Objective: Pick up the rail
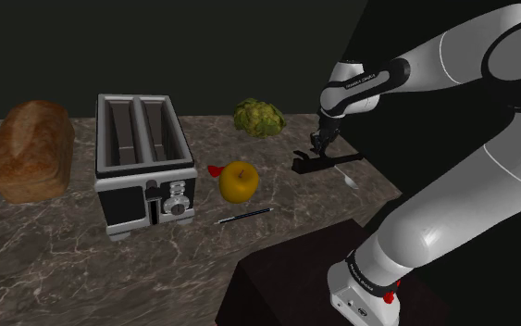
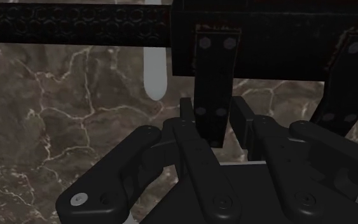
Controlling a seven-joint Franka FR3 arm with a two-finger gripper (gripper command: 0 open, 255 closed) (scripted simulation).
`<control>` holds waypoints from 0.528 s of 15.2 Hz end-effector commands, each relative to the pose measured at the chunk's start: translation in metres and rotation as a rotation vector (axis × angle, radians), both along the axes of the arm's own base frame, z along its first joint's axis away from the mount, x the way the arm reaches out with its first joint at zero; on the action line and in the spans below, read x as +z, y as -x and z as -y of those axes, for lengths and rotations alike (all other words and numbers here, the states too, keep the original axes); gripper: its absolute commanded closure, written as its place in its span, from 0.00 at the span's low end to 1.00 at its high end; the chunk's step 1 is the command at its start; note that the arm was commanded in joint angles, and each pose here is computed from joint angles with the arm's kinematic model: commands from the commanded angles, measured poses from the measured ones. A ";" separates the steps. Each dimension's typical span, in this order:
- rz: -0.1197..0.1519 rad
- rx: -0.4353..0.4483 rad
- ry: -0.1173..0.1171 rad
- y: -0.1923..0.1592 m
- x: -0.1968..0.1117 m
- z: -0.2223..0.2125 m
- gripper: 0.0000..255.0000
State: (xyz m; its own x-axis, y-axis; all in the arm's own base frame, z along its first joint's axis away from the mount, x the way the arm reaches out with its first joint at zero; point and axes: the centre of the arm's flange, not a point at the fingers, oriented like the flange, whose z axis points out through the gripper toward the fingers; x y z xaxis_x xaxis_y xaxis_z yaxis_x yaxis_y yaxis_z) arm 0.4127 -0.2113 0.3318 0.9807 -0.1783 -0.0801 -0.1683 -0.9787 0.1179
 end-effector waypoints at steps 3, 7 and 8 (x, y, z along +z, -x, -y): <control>-0.001 0.000 0.000 0.000 -0.001 0.000 1.00; -0.001 0.000 0.000 0.000 0.015 -0.001 1.00; -0.001 0.000 0.000 0.000 0.021 -0.001 1.00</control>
State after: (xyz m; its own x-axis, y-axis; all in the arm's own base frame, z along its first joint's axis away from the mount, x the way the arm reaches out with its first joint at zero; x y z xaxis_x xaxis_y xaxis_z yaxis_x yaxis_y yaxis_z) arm 0.4120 -0.2102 0.3467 0.9806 -0.1784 -0.0816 -0.1683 -0.9787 0.1177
